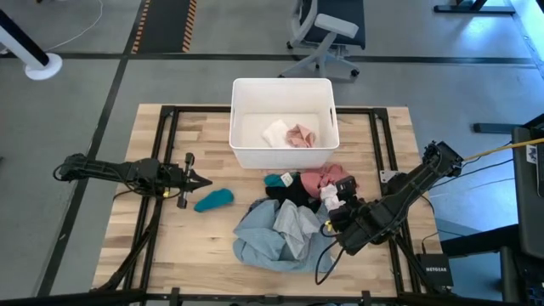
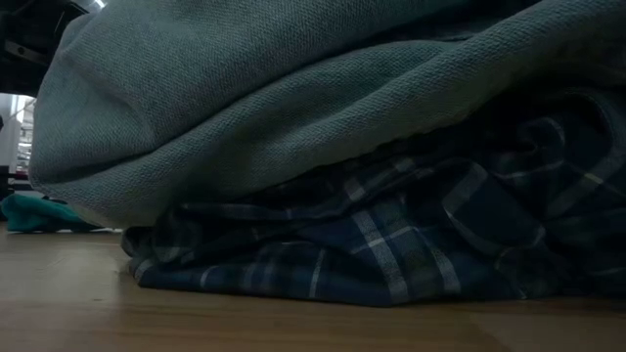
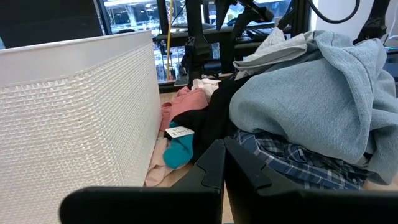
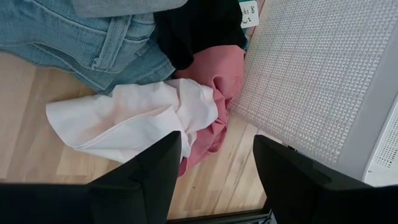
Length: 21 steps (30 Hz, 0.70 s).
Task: Sort clothes
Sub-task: Put the white underwear into the white laundry bin
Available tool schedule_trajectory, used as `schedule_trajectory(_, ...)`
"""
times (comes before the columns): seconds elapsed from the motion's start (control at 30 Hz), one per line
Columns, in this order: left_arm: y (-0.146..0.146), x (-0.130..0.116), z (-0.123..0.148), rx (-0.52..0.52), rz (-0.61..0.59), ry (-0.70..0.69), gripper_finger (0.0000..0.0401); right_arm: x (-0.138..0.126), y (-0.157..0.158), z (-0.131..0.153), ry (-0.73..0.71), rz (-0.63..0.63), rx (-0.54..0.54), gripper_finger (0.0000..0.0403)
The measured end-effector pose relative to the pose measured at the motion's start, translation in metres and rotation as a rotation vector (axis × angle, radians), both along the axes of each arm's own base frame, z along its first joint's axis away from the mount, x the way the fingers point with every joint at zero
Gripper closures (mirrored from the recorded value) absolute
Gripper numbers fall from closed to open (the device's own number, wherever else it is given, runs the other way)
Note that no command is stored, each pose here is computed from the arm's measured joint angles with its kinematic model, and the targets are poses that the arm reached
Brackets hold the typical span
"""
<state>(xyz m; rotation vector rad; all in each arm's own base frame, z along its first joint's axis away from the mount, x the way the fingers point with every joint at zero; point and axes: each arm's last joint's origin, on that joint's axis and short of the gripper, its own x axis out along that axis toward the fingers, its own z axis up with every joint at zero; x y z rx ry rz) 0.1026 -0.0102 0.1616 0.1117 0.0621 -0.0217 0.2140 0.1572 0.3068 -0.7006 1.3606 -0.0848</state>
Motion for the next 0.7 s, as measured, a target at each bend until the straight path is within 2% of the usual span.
schedule_trajectory(0.7, 0.0, 0.0, 0.0, 0.0, 0.0, 0.0, 0.04, 0.0003, 0.0004, -0.0001, -0.001, -0.001, 0.007, 0.0182)
